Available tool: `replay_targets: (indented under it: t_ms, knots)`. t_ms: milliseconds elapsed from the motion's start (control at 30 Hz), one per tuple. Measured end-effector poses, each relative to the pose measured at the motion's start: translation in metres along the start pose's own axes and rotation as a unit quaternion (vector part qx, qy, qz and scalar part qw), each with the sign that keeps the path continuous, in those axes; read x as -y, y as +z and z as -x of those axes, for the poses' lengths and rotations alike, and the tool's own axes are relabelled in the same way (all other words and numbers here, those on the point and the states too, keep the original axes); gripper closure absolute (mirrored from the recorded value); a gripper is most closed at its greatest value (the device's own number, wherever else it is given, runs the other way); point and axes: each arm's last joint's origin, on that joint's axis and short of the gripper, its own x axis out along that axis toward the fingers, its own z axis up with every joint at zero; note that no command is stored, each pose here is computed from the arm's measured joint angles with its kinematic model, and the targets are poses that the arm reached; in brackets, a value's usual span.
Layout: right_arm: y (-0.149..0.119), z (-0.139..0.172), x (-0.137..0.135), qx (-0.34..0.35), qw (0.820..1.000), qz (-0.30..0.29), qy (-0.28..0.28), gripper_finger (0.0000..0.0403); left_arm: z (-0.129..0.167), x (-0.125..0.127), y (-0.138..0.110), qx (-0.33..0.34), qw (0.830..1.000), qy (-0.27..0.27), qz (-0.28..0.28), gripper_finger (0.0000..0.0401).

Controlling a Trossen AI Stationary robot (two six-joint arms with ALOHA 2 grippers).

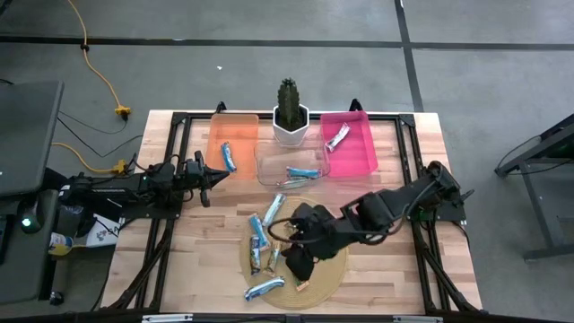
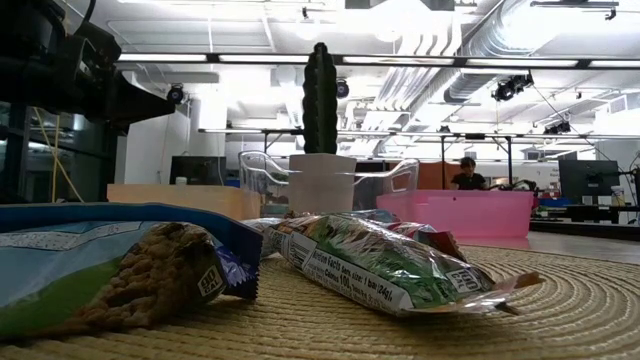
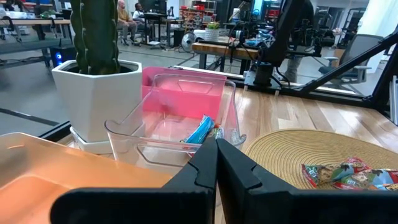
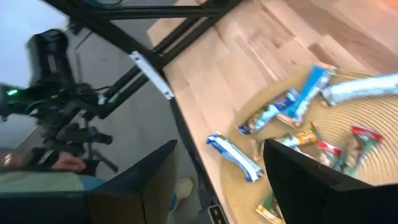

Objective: Pick and place Granola Bars by type
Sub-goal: Put the red granola bar into the transparent bin

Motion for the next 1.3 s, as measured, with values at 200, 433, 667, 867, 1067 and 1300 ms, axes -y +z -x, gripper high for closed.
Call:
replay_targets:
  t_ms: [200, 433, 667, 867, 1067, 1300]
  knots:
    - [-0.015, 0.004, 0.002, 0.016, 0.997, -0.039, -0.057, 0.0183, 0.0, 0.0, 0.0, 0.0, 1.0, 0.0, 0.0, 0.04]
    - [-0.025, -0.005, 0.011, 0.02, 0.988, -0.085, -0.127, 0.0183, 0.0, 0.0, 0.0, 0.0, 1.0, 0.0, 0.0, 0.04]
    - [-0.03, -0.045, 0.027, -0.04, 0.975, -0.107, -0.19, 0.0183, 0.0, 0.0, 0.0, 0.0, 1.0, 0.0, 0.0, 0.04]
    - [-0.022, -0.086, 0.049, -0.084, 0.961, -0.126, -0.233, 0.0183, 0.0, 0.0, 0.0, 0.0, 1.0, 0.0, 0.0, 0.04]
    - [-0.017, -0.125, 0.07, -0.132, 0.951, -0.117, -0.255, 0.0183, 0.0, 0.0, 0.0, 0.0, 1.0, 0.0, 0.0, 0.04]
    - [-0.017, -0.158, 0.091, -0.169, 0.939, -0.111, -0.278, 0.0183, 0.0, 0.0, 0.0, 0.0, 1.0, 0.0, 0.0, 0.04]
